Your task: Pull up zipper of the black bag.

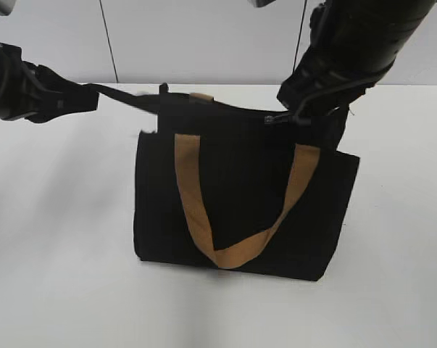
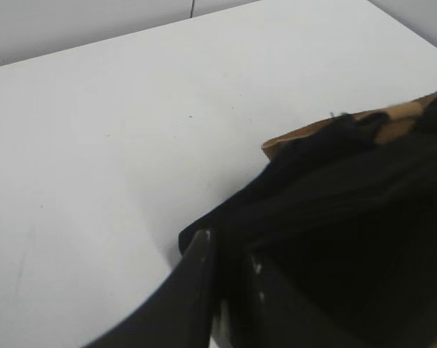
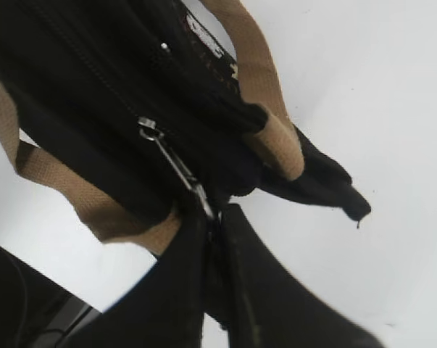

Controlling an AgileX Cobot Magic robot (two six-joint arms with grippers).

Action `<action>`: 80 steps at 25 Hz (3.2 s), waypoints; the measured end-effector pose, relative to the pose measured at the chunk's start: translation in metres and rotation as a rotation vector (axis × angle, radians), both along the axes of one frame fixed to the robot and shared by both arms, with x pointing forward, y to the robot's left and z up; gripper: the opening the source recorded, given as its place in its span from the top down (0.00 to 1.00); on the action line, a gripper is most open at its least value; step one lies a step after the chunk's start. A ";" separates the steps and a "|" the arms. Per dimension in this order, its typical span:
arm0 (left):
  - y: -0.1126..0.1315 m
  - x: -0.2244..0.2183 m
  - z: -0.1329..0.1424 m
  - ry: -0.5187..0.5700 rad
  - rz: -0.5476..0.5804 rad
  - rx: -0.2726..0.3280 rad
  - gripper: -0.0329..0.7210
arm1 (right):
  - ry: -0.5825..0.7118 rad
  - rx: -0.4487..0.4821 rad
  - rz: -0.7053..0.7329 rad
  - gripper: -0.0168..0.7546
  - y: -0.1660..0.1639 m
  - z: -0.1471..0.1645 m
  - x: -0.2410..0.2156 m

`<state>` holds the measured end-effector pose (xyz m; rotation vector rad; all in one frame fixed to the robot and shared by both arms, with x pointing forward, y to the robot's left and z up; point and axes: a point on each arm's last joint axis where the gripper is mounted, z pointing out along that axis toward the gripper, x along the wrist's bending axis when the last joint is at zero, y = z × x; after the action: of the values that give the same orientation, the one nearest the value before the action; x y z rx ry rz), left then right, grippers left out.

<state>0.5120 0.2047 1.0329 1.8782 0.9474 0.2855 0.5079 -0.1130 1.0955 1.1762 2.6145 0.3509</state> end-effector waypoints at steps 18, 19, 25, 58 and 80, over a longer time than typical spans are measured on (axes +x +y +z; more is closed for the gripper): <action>0.008 -0.003 0.016 -0.061 0.070 0.008 0.19 | -0.192 0.183 0.019 0.23 -0.015 0.055 -0.024; 0.009 -0.006 0.020 -0.072 0.077 0.001 0.20 | -0.212 0.197 0.020 0.23 -0.018 0.061 -0.028; 0.016 -0.019 0.047 -0.158 0.150 -0.023 0.22 | -0.292 0.268 0.025 0.23 -0.034 0.090 -0.051; -0.020 -0.153 0.053 0.212 0.049 0.527 0.31 | -0.083 0.121 0.127 0.23 -0.095 0.023 -0.143; 0.073 -0.244 0.028 0.049 0.007 0.245 0.31 | -0.191 0.268 0.118 0.23 -0.165 -0.052 -0.248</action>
<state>0.2678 0.2781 1.0613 2.1139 0.9882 0.3757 0.2595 -0.2775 1.0435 1.0081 2.5295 0.8173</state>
